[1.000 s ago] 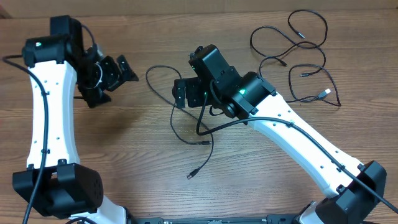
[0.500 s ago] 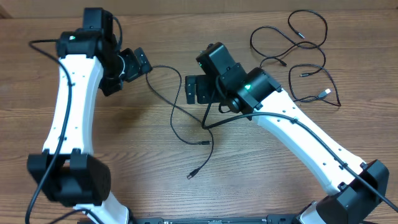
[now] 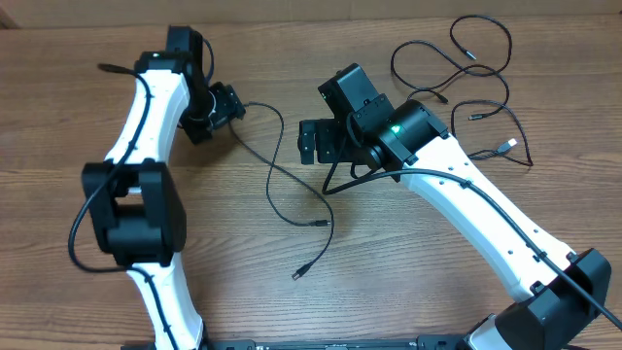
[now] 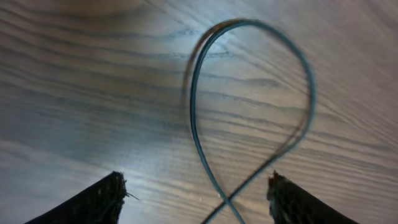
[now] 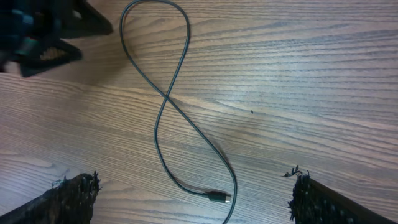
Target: Untangle cables
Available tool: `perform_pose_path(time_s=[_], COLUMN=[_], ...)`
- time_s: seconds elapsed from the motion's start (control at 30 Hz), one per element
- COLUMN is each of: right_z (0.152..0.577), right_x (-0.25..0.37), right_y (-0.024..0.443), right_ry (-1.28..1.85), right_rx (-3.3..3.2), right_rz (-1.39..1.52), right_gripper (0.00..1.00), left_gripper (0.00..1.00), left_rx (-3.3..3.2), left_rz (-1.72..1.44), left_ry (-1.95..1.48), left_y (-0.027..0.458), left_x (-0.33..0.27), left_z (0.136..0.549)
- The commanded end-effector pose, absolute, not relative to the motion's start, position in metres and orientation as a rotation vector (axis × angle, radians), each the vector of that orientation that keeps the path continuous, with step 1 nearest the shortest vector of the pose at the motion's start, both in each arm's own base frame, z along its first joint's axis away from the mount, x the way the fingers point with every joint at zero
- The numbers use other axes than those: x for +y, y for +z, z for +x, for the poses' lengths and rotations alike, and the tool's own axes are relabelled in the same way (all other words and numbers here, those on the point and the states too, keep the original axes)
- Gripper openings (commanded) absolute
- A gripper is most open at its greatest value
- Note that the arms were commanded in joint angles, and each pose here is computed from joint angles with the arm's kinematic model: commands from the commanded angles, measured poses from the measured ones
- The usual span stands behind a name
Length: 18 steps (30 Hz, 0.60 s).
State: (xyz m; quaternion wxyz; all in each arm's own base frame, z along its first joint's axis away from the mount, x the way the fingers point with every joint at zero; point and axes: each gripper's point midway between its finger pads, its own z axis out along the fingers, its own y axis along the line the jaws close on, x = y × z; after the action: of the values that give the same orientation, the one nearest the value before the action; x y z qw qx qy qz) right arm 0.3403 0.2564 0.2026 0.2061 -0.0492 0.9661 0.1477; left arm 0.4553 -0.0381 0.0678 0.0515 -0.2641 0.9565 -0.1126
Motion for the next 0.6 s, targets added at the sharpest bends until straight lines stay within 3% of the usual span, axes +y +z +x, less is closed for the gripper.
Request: perform_pose_path(time_s=[0.0,0.13,0.33,0.43,0.53,0.57], right_z=[0.340,0.340,0.340,0.340,0.340,0.340], right_x=[0.257,0.257,0.257,0.257,0.257,0.257], right_y=[0.202,0.202,0.202,0.202,0.202,0.202], right_ry=[0.419,0.419,0.418,0.418,0.418,0.418], right_rx=[2.696,2.696,2.696,2.696,2.696,2.696], right_rz=[-0.134,-0.134,-0.134,-0.134,-0.134,-0.134], right_gripper=[1.00,1.00,1.00,1.00,1.00,1.00], left_gripper=[0.73,0.68,0.49,0.34,0.04,0.04], left_rx=[2.961,2.999,3.055,3.053,3.053,3.053], left_rz=[-0.921,-0.946,-0.942,-0.934,-0.935,-0.935], left_ry=[-0.344,-0.324,-0.299,-0.300,-0.301,-0.301], left_y=[0.038,0.013,-0.010,-0.011,-0.011,-0.011], left_x=[-0.047,-0.052,-0.059,-0.061,-0.061,-0.061], left_z=[0.450,0.448,0.442,0.442,0.443,0.442])
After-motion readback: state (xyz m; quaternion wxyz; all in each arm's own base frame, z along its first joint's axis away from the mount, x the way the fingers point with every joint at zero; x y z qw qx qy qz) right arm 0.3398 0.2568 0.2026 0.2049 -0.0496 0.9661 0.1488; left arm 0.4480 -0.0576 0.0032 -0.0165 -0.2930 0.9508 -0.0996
